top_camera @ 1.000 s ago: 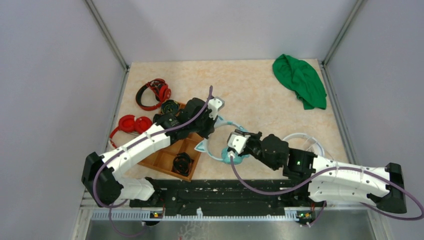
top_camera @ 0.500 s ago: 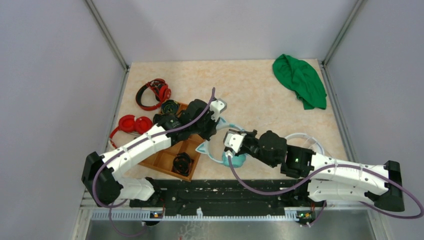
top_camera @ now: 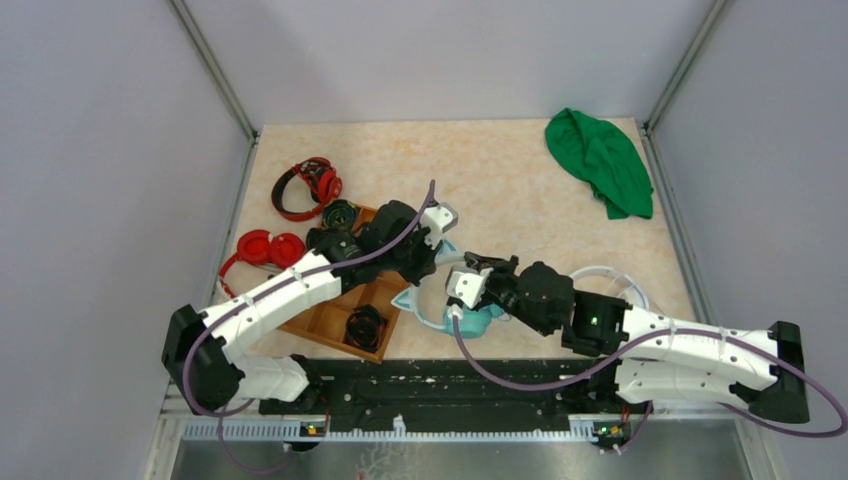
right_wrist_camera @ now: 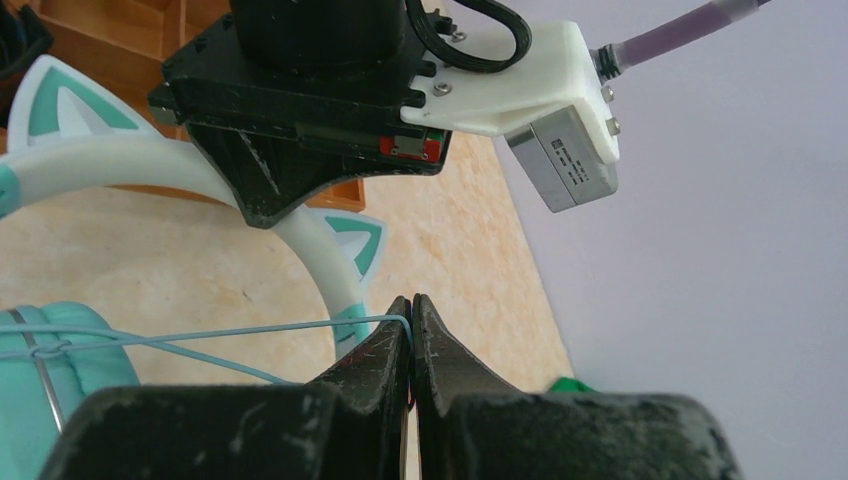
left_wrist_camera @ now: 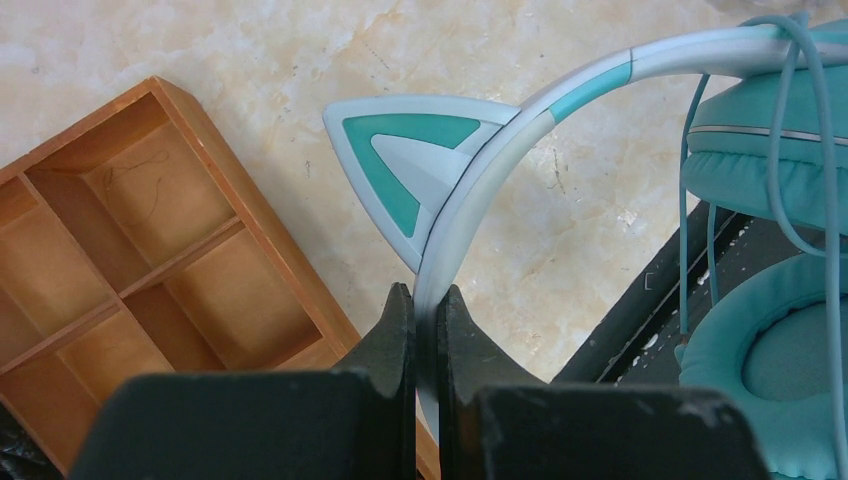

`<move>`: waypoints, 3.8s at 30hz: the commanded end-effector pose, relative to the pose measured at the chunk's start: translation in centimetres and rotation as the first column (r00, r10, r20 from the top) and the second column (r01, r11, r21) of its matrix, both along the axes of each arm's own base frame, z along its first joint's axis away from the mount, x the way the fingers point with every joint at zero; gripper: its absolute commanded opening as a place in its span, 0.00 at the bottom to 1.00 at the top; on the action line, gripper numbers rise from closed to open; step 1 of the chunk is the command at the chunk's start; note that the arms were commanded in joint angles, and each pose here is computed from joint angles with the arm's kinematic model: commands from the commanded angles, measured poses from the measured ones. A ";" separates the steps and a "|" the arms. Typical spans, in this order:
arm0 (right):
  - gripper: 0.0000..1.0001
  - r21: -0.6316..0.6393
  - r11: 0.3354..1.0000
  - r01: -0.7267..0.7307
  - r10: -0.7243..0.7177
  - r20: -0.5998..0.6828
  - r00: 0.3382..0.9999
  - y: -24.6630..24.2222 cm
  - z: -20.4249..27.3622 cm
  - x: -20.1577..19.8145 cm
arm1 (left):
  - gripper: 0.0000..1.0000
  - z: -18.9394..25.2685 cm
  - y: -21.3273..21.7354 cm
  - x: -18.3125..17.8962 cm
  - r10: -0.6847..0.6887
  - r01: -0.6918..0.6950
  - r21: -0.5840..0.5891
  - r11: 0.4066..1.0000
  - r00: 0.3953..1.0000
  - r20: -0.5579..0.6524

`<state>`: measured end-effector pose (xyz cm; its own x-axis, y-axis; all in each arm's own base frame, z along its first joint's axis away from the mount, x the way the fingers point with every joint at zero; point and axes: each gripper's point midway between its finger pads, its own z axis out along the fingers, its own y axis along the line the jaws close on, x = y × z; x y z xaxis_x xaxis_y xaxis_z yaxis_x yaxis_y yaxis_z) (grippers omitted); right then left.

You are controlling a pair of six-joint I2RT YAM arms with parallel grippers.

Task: Wrap the headphones

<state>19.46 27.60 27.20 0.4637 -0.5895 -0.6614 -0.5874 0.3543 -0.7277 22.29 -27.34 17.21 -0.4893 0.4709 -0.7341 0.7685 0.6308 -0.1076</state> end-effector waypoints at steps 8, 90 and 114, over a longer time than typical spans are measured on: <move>0.00 -0.043 0.994 0.102 -0.096 0.123 0.988 -2.7 5.0 1.2 | 0.00 1.1 0.1 -1.3 -0.122 0.121 0.016 0.993 0.991 0.059; 0.57 0.027 0.998 0.060 -0.032 -0.588 0.808 -5.1 -2.9 -2.8 | 0.00 3.9 -1.4 -2.7 -0.204 0.212 -0.074 0.974 0.974 0.102; 0.79 0.410 0.882 0.231 0.064 -0.591 0.804 -6.6 9.4 -2.1 | 0.00 6.3 -0.6 -0.4 -0.077 0.098 -0.093 0.991 0.975 0.209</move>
<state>17.25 21.52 30.26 -0.1692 -0.3938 -0.9035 -0.8313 0.5495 -0.0838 20.30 -26.72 18.64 -0.3565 0.5529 -0.7531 0.8537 0.5203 -0.0221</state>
